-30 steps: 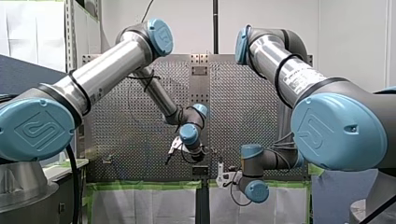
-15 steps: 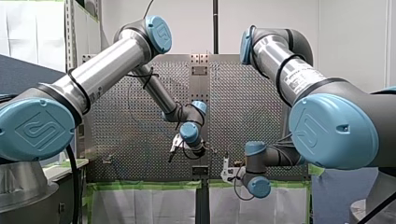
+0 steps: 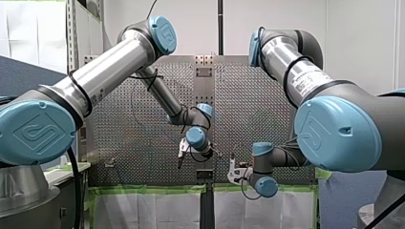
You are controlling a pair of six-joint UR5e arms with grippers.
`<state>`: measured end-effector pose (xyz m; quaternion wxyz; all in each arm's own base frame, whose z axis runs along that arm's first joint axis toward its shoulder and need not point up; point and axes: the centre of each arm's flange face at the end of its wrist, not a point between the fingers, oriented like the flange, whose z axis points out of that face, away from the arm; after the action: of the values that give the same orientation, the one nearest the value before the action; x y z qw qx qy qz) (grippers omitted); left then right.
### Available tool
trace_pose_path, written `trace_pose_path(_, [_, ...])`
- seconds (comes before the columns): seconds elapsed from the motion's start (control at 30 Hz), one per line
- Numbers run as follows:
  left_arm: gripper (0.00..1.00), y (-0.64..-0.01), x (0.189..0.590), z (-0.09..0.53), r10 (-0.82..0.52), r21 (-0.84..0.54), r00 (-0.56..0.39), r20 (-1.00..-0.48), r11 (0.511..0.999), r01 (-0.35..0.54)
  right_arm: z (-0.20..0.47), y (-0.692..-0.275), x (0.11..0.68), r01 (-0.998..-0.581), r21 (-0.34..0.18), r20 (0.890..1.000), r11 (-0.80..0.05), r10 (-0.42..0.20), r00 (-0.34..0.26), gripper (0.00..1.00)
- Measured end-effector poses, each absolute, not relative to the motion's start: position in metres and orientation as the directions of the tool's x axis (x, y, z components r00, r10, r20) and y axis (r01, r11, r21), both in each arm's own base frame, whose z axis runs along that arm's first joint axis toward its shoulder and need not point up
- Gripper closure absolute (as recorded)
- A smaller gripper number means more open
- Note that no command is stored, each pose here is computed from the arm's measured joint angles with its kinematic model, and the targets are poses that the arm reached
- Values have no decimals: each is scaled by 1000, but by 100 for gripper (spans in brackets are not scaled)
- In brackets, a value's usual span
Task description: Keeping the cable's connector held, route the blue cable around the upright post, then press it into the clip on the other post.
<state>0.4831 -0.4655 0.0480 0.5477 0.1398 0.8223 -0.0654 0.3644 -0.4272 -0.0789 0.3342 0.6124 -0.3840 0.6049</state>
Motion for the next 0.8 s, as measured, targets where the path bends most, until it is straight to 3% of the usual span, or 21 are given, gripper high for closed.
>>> trace_pose_path(0.27, [100, -461, 482, 17, 152, 26, -396, -906, 952, 305, -71, -447, 374, -866, -42, 999, -499, -41, -26, 100])
trace_pose_path(0.8, [100, -457, 496, 14, 38, -90, -406, -913, 952, 291, -62, -481, 369, -863, -42, 999, -503, -18, -38, 100])
